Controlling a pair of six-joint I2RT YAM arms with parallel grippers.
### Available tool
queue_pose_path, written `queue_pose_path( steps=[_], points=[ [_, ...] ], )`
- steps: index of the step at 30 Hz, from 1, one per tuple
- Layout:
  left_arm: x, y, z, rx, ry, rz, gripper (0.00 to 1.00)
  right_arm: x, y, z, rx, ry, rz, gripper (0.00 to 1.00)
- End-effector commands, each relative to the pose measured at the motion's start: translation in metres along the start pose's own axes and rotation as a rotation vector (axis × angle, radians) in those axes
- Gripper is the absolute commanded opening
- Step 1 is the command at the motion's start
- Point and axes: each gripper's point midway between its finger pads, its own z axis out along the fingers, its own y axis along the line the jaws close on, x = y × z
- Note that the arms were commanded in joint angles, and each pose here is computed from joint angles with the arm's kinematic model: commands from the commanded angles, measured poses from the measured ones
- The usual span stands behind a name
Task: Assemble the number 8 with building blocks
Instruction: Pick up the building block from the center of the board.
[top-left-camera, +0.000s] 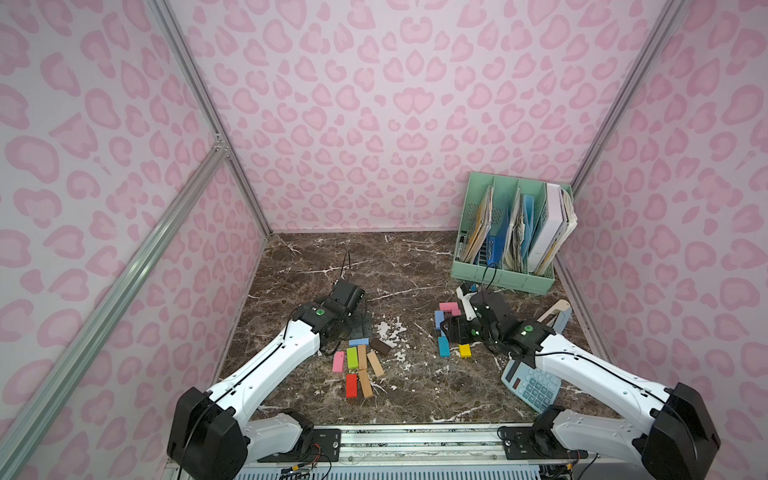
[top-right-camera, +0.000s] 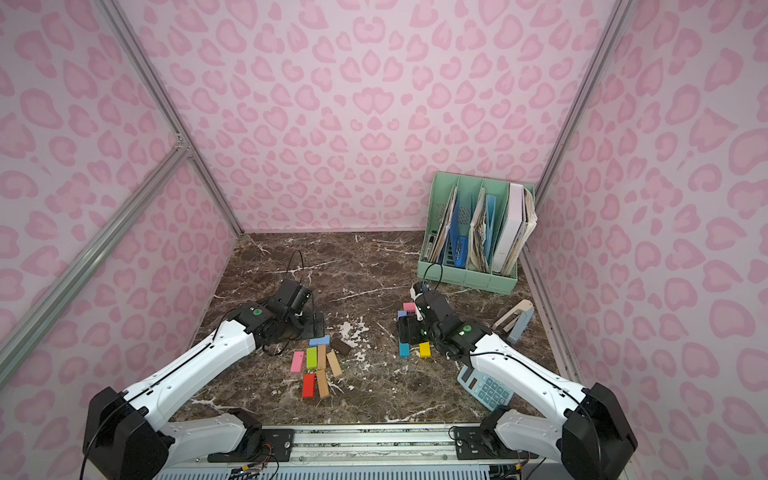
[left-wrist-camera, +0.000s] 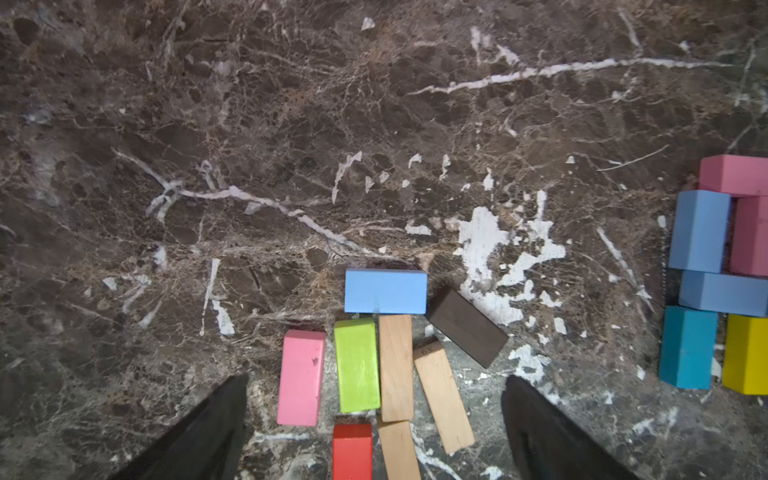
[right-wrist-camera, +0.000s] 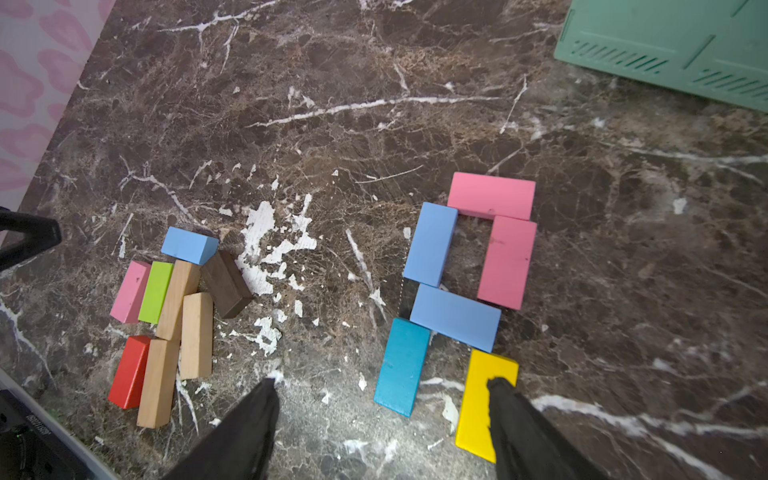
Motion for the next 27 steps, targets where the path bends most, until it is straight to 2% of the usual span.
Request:
queue_pose_path(
  steps=[1, 7, 14, 27],
  points=[
    [0.004, -0.002, 0.011, -0.004, 0.037, -0.064, 0.97, -0.006, 0.003, 0.002, -0.011, -0.025, -0.005, 0.81],
    [0.009, -0.004, 0.040, -0.038, 0.083, -0.117, 0.93, -0.001, -0.003, 0.003, 0.019, -0.012, -0.018, 0.81],
    [0.017, -0.010, 0.069, -0.071, 0.167, -0.106, 0.86, 0.006, -0.011, 0.002, 0.044, -0.009, -0.023, 0.84],
    [0.033, -0.009, 0.098, -0.109, 0.246, -0.083, 0.82, 0.009, -0.017, 0.000, 0.059, -0.023, -0.020, 0.89]
  ],
)
